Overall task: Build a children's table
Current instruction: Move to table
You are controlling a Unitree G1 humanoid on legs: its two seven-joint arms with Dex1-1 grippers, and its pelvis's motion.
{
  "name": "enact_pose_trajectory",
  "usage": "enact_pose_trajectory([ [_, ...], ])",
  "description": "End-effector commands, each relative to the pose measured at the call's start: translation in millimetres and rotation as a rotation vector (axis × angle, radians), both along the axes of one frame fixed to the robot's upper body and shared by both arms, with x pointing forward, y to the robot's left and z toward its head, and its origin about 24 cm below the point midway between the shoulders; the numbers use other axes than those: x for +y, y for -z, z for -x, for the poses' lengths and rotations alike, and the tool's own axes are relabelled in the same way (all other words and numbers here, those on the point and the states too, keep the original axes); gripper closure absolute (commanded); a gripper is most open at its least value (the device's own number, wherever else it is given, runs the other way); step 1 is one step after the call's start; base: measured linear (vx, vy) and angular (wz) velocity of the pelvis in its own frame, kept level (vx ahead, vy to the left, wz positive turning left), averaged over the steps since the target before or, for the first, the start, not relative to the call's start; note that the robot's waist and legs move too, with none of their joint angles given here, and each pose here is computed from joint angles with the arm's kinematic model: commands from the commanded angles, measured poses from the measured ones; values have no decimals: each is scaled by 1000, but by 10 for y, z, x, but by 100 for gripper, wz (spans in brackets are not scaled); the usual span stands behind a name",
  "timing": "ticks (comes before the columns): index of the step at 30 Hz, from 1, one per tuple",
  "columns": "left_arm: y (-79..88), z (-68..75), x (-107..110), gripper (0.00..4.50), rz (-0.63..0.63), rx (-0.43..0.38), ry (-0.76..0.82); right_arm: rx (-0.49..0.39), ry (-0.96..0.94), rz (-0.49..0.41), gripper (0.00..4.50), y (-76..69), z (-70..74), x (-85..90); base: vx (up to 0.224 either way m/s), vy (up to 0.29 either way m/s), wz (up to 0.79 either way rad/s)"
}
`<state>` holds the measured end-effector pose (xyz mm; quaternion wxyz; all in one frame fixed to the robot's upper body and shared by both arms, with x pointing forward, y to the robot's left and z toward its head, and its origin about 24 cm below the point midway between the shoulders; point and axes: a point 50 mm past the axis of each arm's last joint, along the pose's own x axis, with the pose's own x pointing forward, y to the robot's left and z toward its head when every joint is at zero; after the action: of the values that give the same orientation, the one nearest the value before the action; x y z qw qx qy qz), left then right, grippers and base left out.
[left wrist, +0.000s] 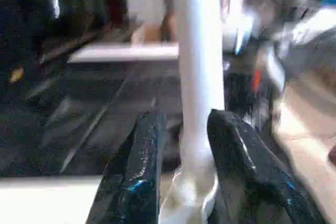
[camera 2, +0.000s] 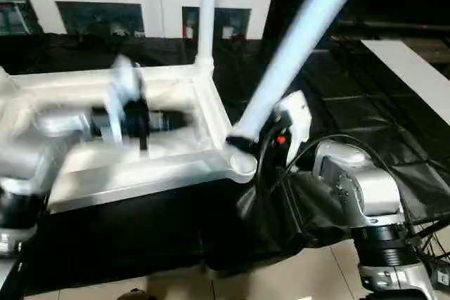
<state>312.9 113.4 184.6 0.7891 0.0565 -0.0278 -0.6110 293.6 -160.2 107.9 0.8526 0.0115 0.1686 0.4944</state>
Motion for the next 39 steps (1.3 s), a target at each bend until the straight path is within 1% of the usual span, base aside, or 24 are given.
enact_pose_trajectory([
  [1,-20,60,-166,251,48,27,69,3,-73,39,183,-20,63,43,0,0,0],
  [3,-54,69,-316,242,98,53,88,10,-107,62,183,-8,91,93,0,0,0],
  [5,-58,62,-353,213,106,62,82,10,-114,67,183,-8,95,105,0,0,0],
  [6,-46,49,-412,211,109,71,77,9,-124,79,183,-4,100,124,0,0,0],
  [7,-38,43,-438,198,108,74,74,8,-129,85,183,-3,103,132,0,0,0],
  [8,-15,17,-476,198,100,79,53,7,-136,91,183,0,109,143,0,0,0],
  [9,1,-30,-534,185,111,83,19,12,-149,94,183,13,125,161,0,0,0],
  [11,-11,-48,-574,168,141,91,13,15,-157,106,183,28,134,169,0,0,0],
  [13,-60,-17,-609,165,214,144,43,20,-164,129,183,66,142,170,0,0,0],
  [16,-75,12,-641,131,255,202,64,25,-163,142,183,89,146,169,0,0,0],
  [17,-81,20,-660,127,280,245,74,26,-160,149,183,100,146,169,0,0,0],
  [18,-87,22,-668,125,293,259,79,25,-158,153,183,105,143,168,0,0,0],
  [19,-89,21,-668,177,297,264,80,25,-158,153,183,105,143,169,0,0,0],
  [21,-95,7,-664,166,306,282,76,22,-158,151,183,99,138,172,0,0,0],
  [22,-86,-3,-656,181,294,284,65,19,-156,151,183,95,131,173,0,0,0],
  [23,-73,-16,-647,181,278,286,50,14,-154,150,183,89,122,174,0,0,0],
  [24,-66,-20,-637,215,272,291,41,6,-154,152,183,85,115,176,0,0,0],
  [26,-59,-18,-627,212,266,298,37,-3,-154,155,183,84,106,180,0,0,0],
  [27,-54,-18,-620,219,257,294,32,-4,-153,155,183,86,102,184,0,0,0],
  [29,-32,-19,-605,251,235,301,16,-7,-156,146,183,80,98,200,0,0,0],
  [31,-6,-33,-592,255,212,304,-8,-12,-157,139,183,70,92,211,0,0,0],
  [33,10,-45,-580,268,200,307,-26,-15,-156,133,183,65,85,218,0,0,0],
  [37,-4,-79,-554,268,206,303,-61,-24,-154,119,183,52,69,224,0,0,0],
  [39,-48,-106,-535,268,222,295,-83,-46,-135,115,183,30,45,221,0,0,0],
])
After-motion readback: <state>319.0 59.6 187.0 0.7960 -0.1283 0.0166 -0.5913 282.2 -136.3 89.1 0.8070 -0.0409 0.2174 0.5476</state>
